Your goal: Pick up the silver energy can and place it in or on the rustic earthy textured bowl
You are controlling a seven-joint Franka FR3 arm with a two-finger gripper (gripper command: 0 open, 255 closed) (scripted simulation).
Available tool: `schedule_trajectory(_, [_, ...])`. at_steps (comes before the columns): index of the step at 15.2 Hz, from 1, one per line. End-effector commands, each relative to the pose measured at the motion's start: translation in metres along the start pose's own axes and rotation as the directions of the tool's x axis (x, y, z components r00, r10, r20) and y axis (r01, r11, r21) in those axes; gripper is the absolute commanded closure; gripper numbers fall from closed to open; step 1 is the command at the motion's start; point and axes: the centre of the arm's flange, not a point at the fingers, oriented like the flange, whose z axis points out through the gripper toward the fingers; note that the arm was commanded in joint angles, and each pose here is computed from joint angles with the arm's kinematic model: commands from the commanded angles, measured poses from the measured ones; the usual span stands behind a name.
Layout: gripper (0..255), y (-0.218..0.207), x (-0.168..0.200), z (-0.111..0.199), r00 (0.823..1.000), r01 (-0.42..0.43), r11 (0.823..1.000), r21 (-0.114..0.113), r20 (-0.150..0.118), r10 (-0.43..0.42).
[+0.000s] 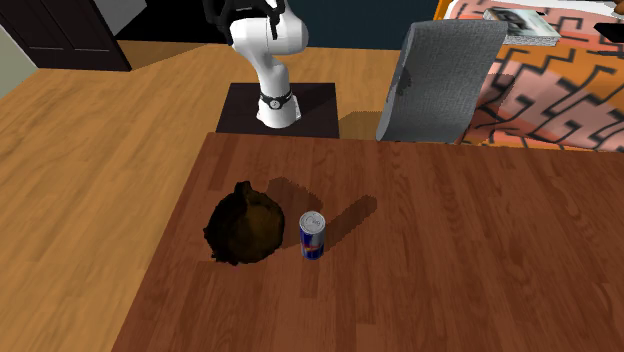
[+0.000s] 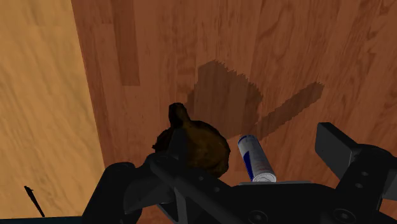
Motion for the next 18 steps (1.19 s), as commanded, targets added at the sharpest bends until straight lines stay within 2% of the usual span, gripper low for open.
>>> schedule_trajectory(1, [0,0.0,0.0,0.0,1.0,0.0,1.0,0.0,0.0,0.0])
schedule_trajectory(18, [0,-0.059,0.171,0.154,0.99,0.108,0.992,-0.064,0.098,-0.101])
